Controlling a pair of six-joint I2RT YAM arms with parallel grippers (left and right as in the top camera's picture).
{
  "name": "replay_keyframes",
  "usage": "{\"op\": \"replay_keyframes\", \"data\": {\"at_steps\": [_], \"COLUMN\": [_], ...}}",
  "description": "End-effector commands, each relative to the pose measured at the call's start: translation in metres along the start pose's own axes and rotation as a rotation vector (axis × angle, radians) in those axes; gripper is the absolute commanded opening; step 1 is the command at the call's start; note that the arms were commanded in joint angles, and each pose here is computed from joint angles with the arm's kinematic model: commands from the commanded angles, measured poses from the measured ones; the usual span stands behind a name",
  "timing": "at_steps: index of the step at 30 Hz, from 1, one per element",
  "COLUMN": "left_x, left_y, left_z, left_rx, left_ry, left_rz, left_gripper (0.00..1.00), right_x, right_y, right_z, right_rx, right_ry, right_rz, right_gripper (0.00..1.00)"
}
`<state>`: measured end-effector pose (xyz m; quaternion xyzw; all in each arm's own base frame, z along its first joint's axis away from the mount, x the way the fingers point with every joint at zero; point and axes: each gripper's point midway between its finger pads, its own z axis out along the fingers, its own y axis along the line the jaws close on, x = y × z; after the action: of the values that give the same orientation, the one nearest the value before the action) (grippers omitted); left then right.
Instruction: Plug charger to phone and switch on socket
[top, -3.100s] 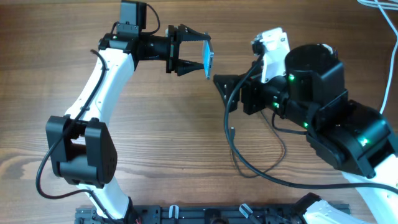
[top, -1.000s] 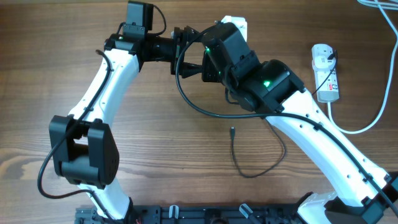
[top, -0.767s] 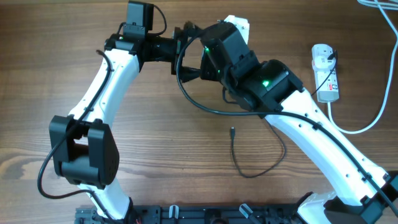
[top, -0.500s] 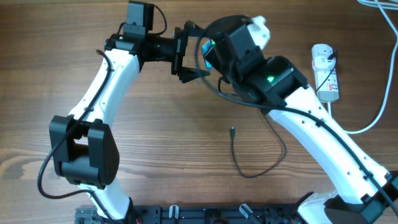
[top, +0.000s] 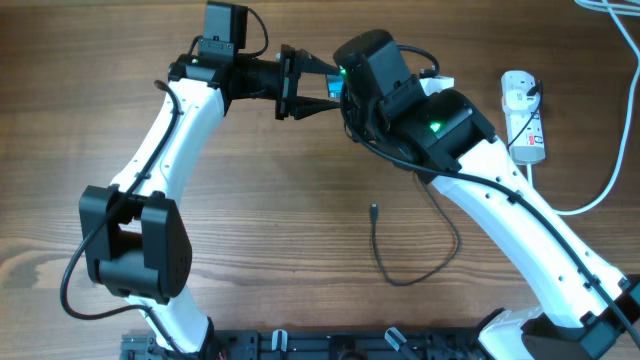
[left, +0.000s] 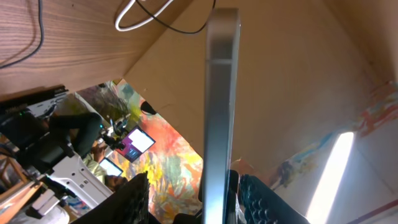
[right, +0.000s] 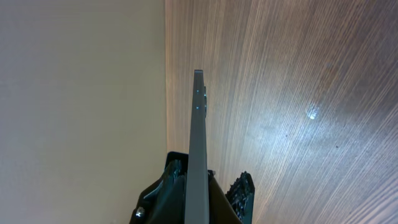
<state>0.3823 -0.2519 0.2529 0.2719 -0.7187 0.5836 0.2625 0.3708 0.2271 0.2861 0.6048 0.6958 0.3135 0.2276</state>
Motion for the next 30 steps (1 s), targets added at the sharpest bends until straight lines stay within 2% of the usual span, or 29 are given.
{"op": "replay_keyframes", "data": {"at_steps": [1, 3, 5, 7, 9, 18, 24, 27, 28, 30], "left_x": [0.018, 0.018, 0.02, 0.023, 0.023, 0.023, 0.023, 0.023, 0.023, 0.023], "left_y": [-0.008, -0.008, -0.008, -0.008, -0.008, -0.008, -0.008, -0.008, -0.008, -0.008], "left_z": [-0.002, -0.002, -0.002, -0.002, -0.002, -0.002, -0.002, -0.003, -0.003, -0.003], "left_rx": [0.008, 0.008, 0.009, 0.01, 0.01, 0.01, 0.01, 0.01, 0.01, 0.01], "left_ry": [0.021, 0.021, 0.031, 0.052, 0.052, 0.052, 0.052, 0.052, 0.052, 0.052], "left_rz": [-0.004, -0.003, -0.003, -0.003, -0.003, -0.003, -0.003, -0.004, -0.004, -0.004], "left_gripper": [0.45, 0.44, 0.48, 0.48, 0.42, 0.31, 0.21, 0.1, 0.07, 0.04], "right_x": [-0.003, -0.002, 0.004, 0.005, 0.007, 0.013, 0.012, 0.012, 0.012, 0.012], "right_y": [0.014, 0.013, 0.011, 0.01, 0.01, 0.007, 0.006, 0.005, 0.005, 0.005], "right_z": [-0.015, -0.015, -0.015, -0.015, -0.015, -0.016, -0.016, -0.016, -0.016, -0.016], "right_rx": [-0.053, -0.046, -0.032, -0.029, -0.025, -0.009, -0.004, 0.0, -0.002, -0.002], "right_ry": [-0.002, 0.006, 0.039, 0.045, 0.055, 0.09, 0.087, 0.085, 0.085, 0.085], "right_rz": [0.054, 0.053, 0.053, 0.053, 0.052, 0.05, 0.046, 0.037, 0.024, 0.018], "right_gripper": [0.04, 0.04, 0.04, 0.04, 0.04, 0.04, 0.04, 0.04, 0.07, 0.18]}}
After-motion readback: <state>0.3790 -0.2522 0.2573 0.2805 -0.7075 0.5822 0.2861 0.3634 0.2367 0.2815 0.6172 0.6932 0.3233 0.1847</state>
